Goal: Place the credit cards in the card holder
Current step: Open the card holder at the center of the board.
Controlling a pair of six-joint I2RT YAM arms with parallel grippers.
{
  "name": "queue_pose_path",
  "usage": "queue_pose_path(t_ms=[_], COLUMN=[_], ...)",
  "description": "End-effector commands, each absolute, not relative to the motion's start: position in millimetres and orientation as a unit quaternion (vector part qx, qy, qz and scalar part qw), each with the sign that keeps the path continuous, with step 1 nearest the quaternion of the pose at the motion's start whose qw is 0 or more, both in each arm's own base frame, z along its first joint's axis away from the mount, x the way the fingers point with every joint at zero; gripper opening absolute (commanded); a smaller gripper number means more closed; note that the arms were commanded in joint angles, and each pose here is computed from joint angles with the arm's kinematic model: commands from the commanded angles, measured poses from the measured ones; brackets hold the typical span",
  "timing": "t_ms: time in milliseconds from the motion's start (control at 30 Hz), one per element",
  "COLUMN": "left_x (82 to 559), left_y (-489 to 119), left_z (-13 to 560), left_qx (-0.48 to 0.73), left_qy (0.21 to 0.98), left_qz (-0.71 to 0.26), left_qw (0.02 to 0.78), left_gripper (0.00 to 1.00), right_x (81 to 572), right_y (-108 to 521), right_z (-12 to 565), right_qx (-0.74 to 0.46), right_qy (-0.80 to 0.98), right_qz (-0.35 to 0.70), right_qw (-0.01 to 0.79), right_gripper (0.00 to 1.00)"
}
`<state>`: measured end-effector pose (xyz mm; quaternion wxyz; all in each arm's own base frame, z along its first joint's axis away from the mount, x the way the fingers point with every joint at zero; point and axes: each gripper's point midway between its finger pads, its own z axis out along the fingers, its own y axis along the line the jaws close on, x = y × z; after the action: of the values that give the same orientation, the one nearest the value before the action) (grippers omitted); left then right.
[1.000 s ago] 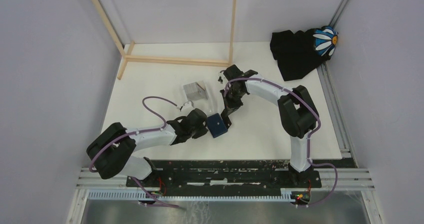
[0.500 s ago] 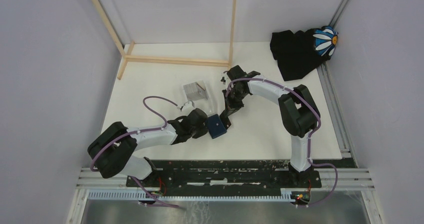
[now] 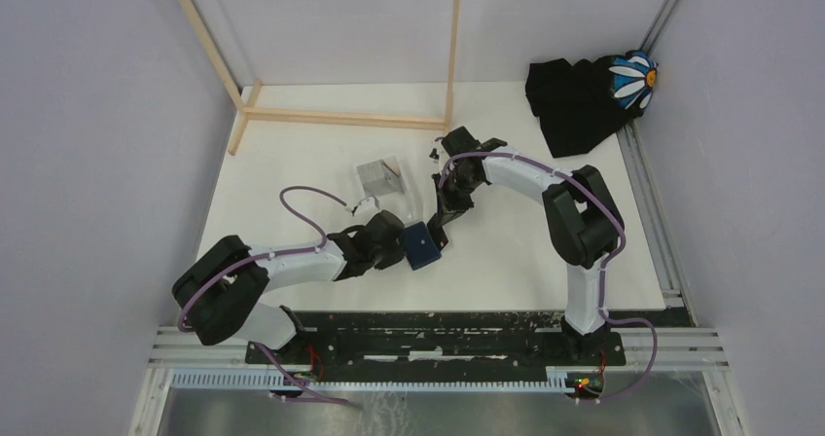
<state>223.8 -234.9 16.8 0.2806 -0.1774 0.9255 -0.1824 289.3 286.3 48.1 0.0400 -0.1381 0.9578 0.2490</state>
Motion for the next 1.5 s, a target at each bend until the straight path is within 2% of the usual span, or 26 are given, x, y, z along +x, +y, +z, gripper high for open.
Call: queue_pose_path(t_ms=[0,1100,1467], left_x=[235,230,222], left_y=[-243,-242,-239], left_z=[30,26,21], left_qx=[-0.156,-0.155,-0.150], left_qy=[0.922,0.925,0.928], left_qz=[-0.188,-0.186,-0.183], left_qw=[0.302,0.293,0.287], left_gripper=[0.13,0.11,0.09], right_x=[295,276,277], right_y=[291,297,305], right_z=[75,58,71], right_qx=[-0.138,-0.102,-0.083], right_qy=[0.950,0.944,0.935], right_qz=[0.271,0.311,0.339], right_qw=[0.074,0.049,0.059], right_gripper=[0.01,0.01,0.01])
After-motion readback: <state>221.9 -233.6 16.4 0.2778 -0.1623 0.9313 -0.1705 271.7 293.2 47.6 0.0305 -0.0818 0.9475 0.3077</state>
